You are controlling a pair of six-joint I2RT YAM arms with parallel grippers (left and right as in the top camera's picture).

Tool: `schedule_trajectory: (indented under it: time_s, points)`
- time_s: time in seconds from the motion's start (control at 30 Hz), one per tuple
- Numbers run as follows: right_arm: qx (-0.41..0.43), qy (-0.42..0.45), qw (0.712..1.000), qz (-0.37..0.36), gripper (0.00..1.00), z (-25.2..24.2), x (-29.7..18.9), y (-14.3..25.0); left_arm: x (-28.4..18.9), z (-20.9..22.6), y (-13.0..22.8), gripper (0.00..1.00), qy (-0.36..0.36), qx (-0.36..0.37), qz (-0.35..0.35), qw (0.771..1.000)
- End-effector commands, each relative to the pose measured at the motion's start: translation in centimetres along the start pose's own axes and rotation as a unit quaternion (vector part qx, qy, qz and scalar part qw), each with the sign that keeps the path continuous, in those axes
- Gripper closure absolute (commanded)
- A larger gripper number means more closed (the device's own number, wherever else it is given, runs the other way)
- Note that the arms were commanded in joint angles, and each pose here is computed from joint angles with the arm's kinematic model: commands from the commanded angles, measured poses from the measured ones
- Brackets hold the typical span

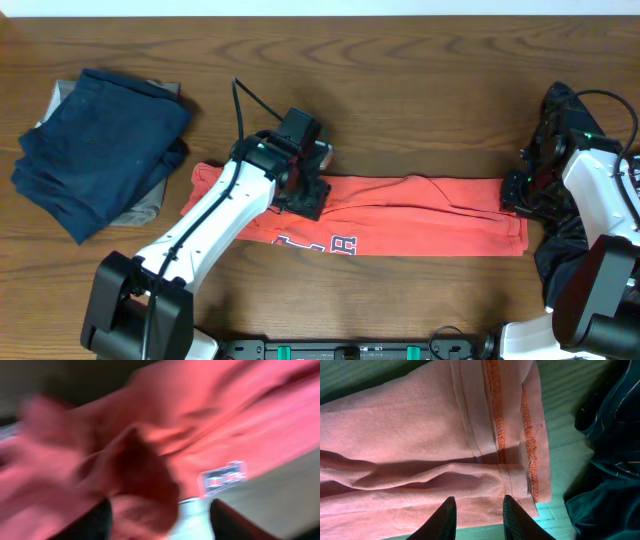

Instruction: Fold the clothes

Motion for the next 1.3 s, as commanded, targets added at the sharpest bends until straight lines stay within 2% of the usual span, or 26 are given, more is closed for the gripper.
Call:
schedule_trajectory:
  time_s: [0.0,0.23,0.57,0.63,0.77,0.83,0.97,1.03,1.27]
  points:
    - [-0.001,0.001,1.000,0.006,0.70,-0.3,0.2,0.2,-2.6,5.1,-1.6,0.29,-0.138,-0.019,-0.038,0.989]
    - [-0.001,0.000,1.000,0.005,0.70,-0.3,0.2,0.2,-4.1,10.8,-2.9,0.28,-0.160,-0.121,-0.078,0.977]
    - [-0.001,0.000,1.000,0.004,0.70,-0.2,0.2,0.1,-1.0,15.3,-1.3,0.31,-0.168,-0.191,-0.022,0.967]
    - [-0.002,0.000,1.000,0.004,0.70,-0.2,0.2,0.1,-0.1,15.7,-1.1,0.37,-0.168,-0.197,-0.008,0.966]
    - [-0.003,0.000,1.000,0.004,0.70,-0.2,0.2,0.1,1.0,16.2,-1.1,0.60,-0.168,-0.211,-0.001,0.963]
    - [-0.003,0.000,1.000,0.004,0.70,-0.2,0.2,0.1,1.0,16.3,-1.2,0.64,-0.168,-0.212,-0.004,0.963]
    - [-0.003,0.002,1.000,0.004,0.70,-0.3,0.2,0.1,1.0,16.2,-0.7,0.64,-0.168,-0.220,0.007,0.961]
    - [-0.003,0.002,1.000,0.003,0.70,-0.3,0.2,0.1,0.9,16.1,-0.5,0.56,-0.168,-0.220,0.012,0.961]
    - [-0.003,0.002,1.000,0.000,0.69,-0.3,0.2,-0.1,-0.4,15.8,-0.4,0.57,-0.168,-0.246,-0.002,0.955]
Point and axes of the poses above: each gripper's point midway between its finger pads, its own x axis out along the fingers, its own z axis along the line the jaws close on, y = z × x, the point moved 3 cm from there along -x, back along the fingers
